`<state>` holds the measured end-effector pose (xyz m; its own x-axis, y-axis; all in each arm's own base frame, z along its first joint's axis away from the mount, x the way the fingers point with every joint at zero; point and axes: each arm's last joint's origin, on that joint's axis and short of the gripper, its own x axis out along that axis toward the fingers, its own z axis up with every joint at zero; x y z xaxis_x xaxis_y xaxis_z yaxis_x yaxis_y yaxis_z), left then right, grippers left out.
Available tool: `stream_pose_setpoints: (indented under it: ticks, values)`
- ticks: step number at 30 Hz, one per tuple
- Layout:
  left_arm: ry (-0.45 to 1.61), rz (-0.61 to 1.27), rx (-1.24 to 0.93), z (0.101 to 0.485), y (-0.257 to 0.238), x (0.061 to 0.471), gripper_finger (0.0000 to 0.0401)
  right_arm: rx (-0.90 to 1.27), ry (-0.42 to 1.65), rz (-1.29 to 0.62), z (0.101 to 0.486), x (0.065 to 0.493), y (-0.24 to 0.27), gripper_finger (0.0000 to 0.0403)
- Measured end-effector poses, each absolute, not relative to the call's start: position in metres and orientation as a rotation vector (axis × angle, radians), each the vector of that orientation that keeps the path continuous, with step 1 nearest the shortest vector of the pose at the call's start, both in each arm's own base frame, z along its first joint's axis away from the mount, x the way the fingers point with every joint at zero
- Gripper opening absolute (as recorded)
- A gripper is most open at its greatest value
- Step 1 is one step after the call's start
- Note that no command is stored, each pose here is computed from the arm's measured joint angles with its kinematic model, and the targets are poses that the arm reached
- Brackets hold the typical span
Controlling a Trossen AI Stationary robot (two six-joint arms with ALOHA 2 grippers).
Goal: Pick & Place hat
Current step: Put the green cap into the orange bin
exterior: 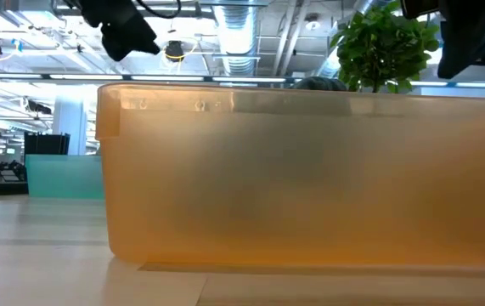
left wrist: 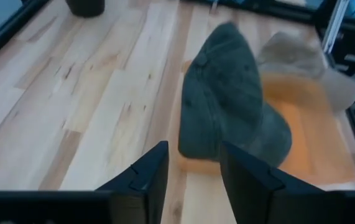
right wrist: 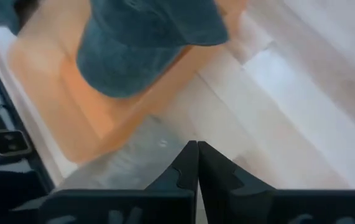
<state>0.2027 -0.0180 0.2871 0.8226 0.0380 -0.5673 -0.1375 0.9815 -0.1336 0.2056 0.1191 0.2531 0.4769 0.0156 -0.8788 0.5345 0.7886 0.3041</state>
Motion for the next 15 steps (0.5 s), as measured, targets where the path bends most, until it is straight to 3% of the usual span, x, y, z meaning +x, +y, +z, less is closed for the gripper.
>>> stream_pose_setpoints:
  ticks: [6,15]
  values:
    - [0.551,0.157,-0.263,0.298,-0.022,0.208,0.0121,0.524,1.046,-0.324,0.266,0.190,0.104,0.0000]
    - [0.683,0.319,-0.321,0.332,-0.044,0.229,0.0087,0.391,1.033,-0.290,0.279,0.155,0.070,0.0000]
